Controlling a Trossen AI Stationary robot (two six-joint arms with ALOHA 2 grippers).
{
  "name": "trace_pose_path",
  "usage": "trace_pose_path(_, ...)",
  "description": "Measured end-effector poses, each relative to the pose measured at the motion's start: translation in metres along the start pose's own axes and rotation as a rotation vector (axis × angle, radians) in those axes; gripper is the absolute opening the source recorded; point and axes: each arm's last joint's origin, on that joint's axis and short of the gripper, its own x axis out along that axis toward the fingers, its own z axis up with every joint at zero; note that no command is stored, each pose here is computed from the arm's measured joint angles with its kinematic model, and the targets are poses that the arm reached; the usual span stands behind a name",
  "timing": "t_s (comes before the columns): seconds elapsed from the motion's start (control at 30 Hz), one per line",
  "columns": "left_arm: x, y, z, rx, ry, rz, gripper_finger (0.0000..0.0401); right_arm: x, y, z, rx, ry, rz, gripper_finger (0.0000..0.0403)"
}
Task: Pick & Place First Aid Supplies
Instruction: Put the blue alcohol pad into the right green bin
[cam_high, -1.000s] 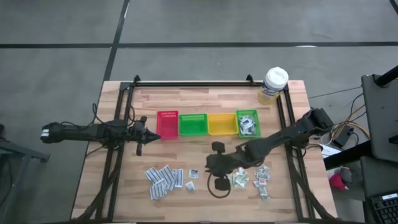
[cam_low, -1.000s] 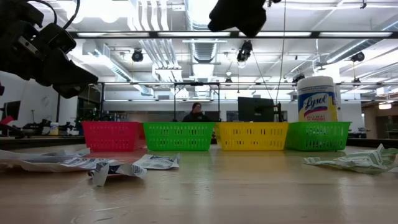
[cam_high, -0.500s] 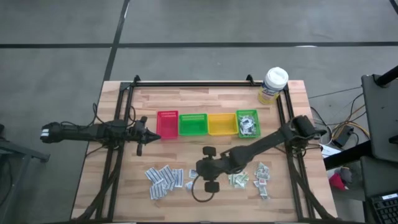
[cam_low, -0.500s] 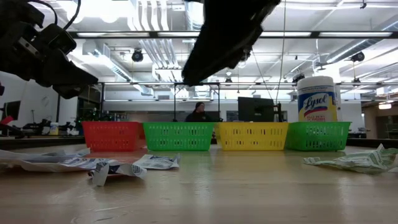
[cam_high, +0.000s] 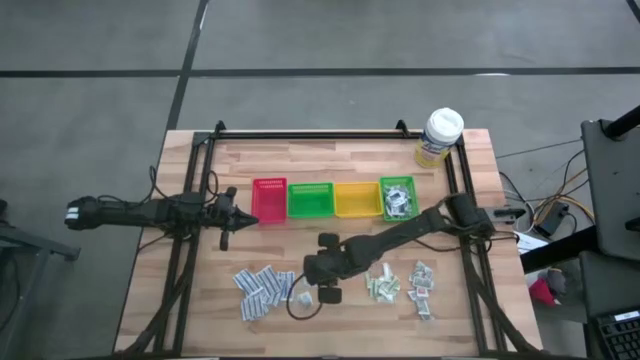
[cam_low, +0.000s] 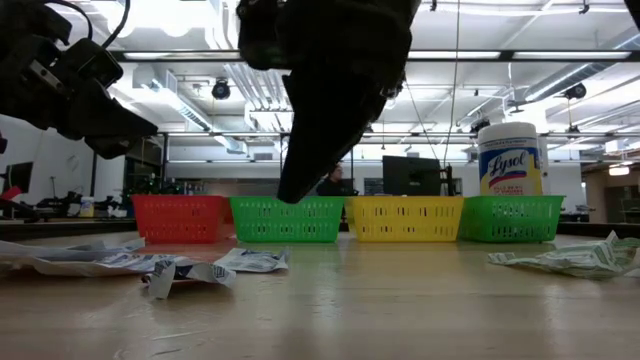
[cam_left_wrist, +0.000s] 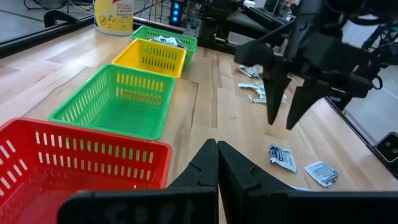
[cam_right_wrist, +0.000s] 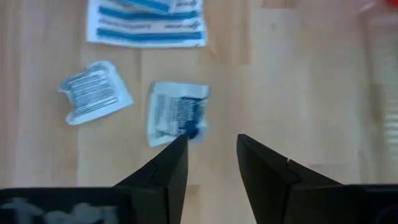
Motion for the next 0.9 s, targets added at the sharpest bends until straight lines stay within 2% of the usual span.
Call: trace_pose_path(0.9,0.000,0.000,0.000,0.001,0.003,0.000,0.0000,0.019,-0.009,0.004,0.064,0.005,0.028,0.0134)
